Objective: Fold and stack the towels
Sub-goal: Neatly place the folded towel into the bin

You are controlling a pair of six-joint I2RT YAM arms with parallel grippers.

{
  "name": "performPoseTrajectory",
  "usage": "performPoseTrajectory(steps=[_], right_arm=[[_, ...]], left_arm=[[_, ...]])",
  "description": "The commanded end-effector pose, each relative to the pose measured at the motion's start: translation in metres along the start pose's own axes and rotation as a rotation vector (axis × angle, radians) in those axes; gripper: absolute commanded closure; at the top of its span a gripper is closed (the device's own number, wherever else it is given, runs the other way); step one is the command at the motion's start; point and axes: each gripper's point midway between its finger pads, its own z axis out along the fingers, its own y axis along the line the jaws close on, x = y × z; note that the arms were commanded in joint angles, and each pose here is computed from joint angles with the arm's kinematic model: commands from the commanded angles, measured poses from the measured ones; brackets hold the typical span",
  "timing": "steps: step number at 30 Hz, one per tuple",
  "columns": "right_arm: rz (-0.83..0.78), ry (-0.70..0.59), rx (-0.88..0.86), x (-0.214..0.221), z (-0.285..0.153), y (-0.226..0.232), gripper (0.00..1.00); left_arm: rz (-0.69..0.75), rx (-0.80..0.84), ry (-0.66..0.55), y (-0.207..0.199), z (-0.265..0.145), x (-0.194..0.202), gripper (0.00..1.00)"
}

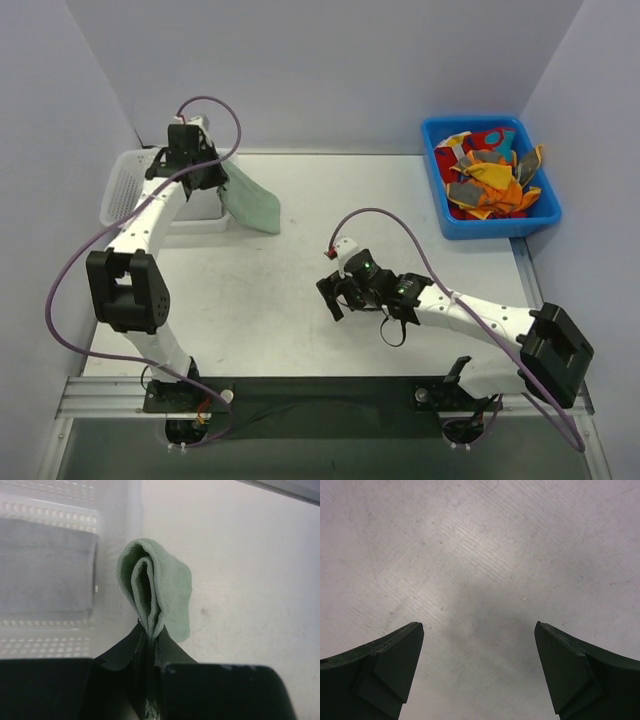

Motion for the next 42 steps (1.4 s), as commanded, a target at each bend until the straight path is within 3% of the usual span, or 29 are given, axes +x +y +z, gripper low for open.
performPoseTrajectory(steps=[1,7,15,42], right_arm=[[-0.031,0.040,0.038,-0.001,0.006,-0.007,0.00],[-0.041,0.097,0.004,-0.001,0.023,0.002,0.00],[-0.057,0.148,-0.016,-0.001,0.037,0.008,0.00],[-0.089,0.227,-0.059,0.000,0.047,0.017,0.01]], left_arm=[[0.082,-0.077,-0.028,0.032,-0.013,-0.040,1.00],[0.073,-0.203,-0.061,0.094,-0.019,-0.083,1.00],[0.087,-0.265,-0.089,0.131,-0.015,-0.115,1.00],[0.119,-0.446,0.023,0.194,0.013,-0.087,1.00]])
